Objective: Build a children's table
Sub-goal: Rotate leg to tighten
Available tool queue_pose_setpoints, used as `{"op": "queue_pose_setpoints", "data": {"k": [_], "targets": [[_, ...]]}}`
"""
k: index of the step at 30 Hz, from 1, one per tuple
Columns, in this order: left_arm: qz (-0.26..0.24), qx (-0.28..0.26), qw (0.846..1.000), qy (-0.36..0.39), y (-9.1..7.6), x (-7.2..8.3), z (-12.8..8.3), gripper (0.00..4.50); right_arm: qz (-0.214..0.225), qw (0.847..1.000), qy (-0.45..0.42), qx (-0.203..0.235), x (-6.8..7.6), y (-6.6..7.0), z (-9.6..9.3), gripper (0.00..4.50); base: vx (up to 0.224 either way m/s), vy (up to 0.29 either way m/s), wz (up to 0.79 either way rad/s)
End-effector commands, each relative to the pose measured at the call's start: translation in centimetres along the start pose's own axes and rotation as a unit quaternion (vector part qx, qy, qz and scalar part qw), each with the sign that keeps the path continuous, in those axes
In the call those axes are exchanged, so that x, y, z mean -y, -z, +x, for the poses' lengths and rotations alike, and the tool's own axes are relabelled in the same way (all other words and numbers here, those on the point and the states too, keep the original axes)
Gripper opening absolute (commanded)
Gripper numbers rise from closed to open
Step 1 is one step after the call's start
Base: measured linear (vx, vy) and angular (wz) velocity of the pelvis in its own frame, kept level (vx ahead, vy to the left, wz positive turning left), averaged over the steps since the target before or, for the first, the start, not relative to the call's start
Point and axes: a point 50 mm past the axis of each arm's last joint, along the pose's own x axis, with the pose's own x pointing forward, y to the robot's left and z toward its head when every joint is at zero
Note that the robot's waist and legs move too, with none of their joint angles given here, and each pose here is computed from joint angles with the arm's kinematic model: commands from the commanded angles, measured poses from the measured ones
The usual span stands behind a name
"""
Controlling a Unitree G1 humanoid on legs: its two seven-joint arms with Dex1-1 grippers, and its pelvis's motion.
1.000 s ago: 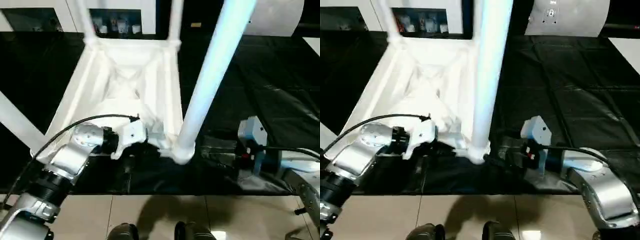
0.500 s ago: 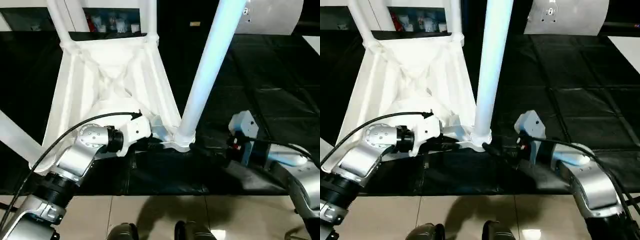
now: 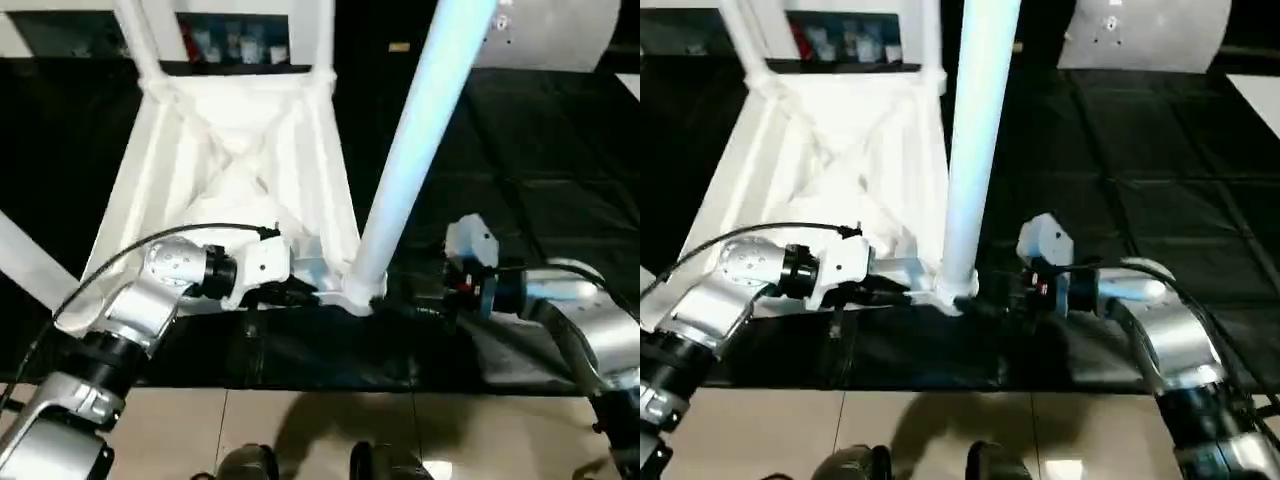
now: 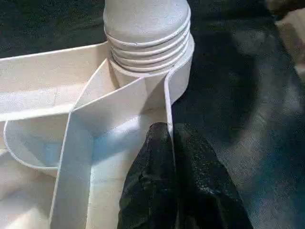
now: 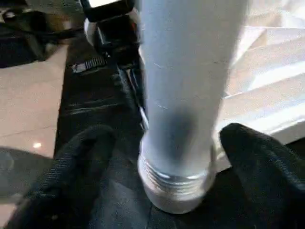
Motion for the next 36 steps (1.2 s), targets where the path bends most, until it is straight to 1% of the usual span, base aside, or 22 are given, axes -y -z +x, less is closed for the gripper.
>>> {"op": "queue_pose_setpoints", "data": {"k": [1,3,5,6,7,8,10,14,16,17,20,23,25,30,31,32,33,35,36], "targets": [[0.022,-0.001,0.999,0.047,-0.4,0.5,0.6,0.00,-0.002,1.000,-0.014,0.000,0.2,0.0,0.0,3.97,0.000,0.000,0.00],[0.025,-0.002,0.998,0.054,-0.4,0.5,0.6,0.00,-0.001,1.000,-0.023,-0.001,0.6,0.0,0.2,3.70,0.000,0.000,0.00],[0.034,-0.007,0.997,0.063,-0.4,0.5,0.7,0.00,0.006,0.999,-0.053,0.002,1.1,-0.1,0.6,3.67,0.000,0.000,0.00],[0.035,-0.007,0.997,0.064,-0.4,0.5,0.7,0.00,0.009,0.998,-0.060,0.003,1.1,-0.1,0.7,3.60,0.000,0.000,0.00],[0.034,-0.006,0.997,0.066,-0.4,0.5,0.7,0.00,0.013,0.998,-0.066,0.004,1.1,0.0,0.9,3.37,0.000,0.000,0.00],[0.033,-0.005,0.997,0.068,-0.3,0.6,0.7,0.00,0.017,0.997,-0.074,0.005,1.1,0.0,1.1,3.37,0.000,0.000,0.00],[0.030,-0.001,0.997,0.071,-0.3,0.6,0.8,0.00,0.024,0.996,-0.084,0.009,1.2,0.1,1.5,3.23,0.000,0.000,0.00],[0.030,-0.001,0.997,0.073,-0.3,0.6,0.8,0.00,0.031,0.995,-0.092,0.011,1.5,0.3,2.0,2.78,0.000,0.000,0.00],[0.030,-0.001,0.997,0.074,-0.3,0.5,0.8,0.00,0.033,0.995,-0.096,0.010,1.7,0.4,2.1,2.59,0.000,0.000,0.00],[0.030,-0.001,0.997,0.074,-0.3,0.5,0.8,0.00,0.034,0.995,-0.099,0.009,1.7,0.4,2.1,2.59,0.000,0.000,0.00],[0.030,-0.002,0.997,0.075,-0.2,0.5,0.8,0.00,0.035,0.994,-0.103,0.008,1.9,0.5,2.1,2.28,0.000,0.000,0.00],[0.027,-0.003,0.997,0.076,-0.2,0.5,0.7,0.00,0.038,0.993,-0.109,0.008,1.8,0.5,2.0,2.15,0.000,0.000,0.00],[0.016,0.000,0.997,0.071,-0.2,0.4,0.7,0.00,0.042,0.993,-0.114,0.012,1.6,0.5,1.9,2.09,0.000,0.000,0.00],[0.004,0.001,0.998,0.059,-0.2,0.2,0.8,0.00,0.048,0.992,-0.111,0.021,1.3,0.7,1.9,2.05,0.000,0.000,0.00],[-0.005,-0.003,0.999,0.040,-0.2,-0.1,0.9,0.00,0.046,0.994,-0.096,0.024,1.1,0.7,2.1,2.05,0.000,0.000,0.00],[-0.005,-0.003,0.999,0.040,-0.2,-0.1,0.9,0.00,0.046,0.994,-0.096,0.024,1.1,0.7,2.1,2.05,0.000,0.000,0.00],[-0.022,-0.001,1.000,0.002,-0.4,-0.8,1.1,0.00,0.045,0.998,-0.044,0.016,1.1,1.0,2.7,2.04,0.000,0.000,0.00],[-0.048,0.007,0.997,-0.052,-0.7,-1.8,1.5,0.00,0.050,0.998,0.044,0.004,1.2,1.5,3.6,2.03,0.000,0.000,0.00],[-0.048,0.007,0.997,-0.052,-0.7,-1.8,1.5,0.00,0.050,0.998,0.044,0.004,1.2,1.5,3.6,2.01,0.000,0.000,0.00]]}}
